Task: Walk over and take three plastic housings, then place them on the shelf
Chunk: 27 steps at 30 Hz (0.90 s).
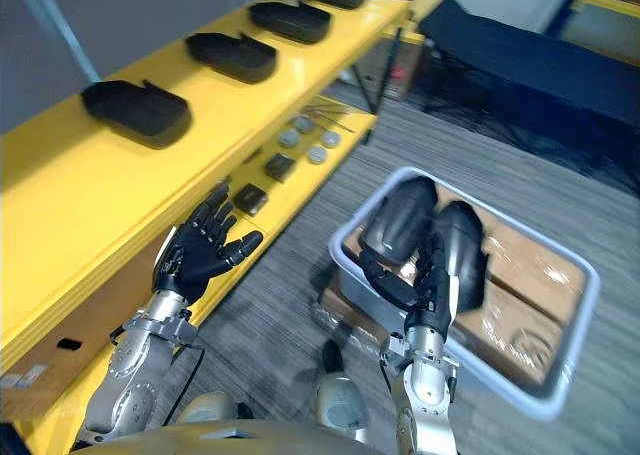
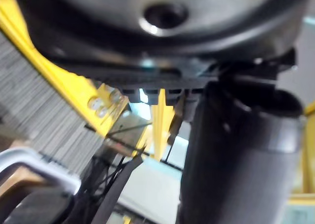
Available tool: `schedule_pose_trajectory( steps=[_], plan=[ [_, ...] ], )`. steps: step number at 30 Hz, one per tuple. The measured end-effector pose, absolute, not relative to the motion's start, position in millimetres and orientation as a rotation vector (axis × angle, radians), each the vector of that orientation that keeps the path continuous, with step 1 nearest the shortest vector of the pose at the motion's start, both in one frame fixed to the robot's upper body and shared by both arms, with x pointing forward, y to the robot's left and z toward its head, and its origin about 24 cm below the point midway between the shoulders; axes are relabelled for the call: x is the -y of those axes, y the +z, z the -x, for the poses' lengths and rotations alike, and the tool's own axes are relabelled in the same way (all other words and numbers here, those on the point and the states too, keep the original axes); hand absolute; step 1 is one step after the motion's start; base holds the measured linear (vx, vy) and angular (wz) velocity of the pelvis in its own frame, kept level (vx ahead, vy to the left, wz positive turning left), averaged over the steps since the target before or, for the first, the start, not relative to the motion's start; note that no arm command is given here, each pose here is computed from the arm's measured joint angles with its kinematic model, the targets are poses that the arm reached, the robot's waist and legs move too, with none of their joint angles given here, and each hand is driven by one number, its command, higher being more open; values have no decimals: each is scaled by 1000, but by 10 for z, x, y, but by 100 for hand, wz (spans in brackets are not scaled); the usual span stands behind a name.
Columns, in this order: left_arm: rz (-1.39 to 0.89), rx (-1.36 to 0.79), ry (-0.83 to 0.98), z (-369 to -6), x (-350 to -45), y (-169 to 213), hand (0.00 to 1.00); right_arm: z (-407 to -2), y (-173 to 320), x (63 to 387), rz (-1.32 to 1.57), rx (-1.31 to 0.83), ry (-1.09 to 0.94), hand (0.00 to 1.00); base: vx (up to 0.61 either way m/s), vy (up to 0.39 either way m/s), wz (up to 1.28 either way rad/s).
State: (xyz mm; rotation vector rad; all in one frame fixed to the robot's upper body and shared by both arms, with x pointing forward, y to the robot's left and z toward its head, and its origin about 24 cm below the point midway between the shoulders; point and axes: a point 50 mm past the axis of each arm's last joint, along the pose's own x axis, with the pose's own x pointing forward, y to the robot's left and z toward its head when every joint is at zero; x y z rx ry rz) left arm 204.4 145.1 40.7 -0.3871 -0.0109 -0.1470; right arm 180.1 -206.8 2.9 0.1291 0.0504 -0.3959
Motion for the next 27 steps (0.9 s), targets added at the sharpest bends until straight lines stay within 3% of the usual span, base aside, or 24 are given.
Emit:
schedule_pose_trajectory(
  steps=[6, 11, 14, 15, 18, 22, 27],
  plan=[
    [382, -27, -127, -2102, -1474, 305, 100, -2089, 11, 1774, -143, -35, -288, 100, -192, -103, -87],
    [495, -55, -207, -2075, -1394, 249, 100, -2073, -21, 1565, -143, -54, -188, 100, -52, -432, -46],
    [604, -99, -218, -2054, -1194, 157, 100, -2161, 55, 1625, -82, -25, -103, 100, 44, -527, -47],
    [656, -155, -279, -2005, -962, 91, 100, -2158, 44, 1755, -27, -48, -105, 100, 64, -345, 11],
    [719, -195, -370, -1945, -730, 49, 100, -2159, 63, 1907, 16, -54, -132, 100, 69, -387, -9],
    [718, -213, -368, -1881, -705, -12, 100, -2185, 123, 2068, 78, -34, -162, 100, 24, -11, -38],
    [670, -176, -332, -1925, -830, 2, 100, -2356, 166, 1980, 119, -6, -168, 100, 0, 102, 3]
  ],
)
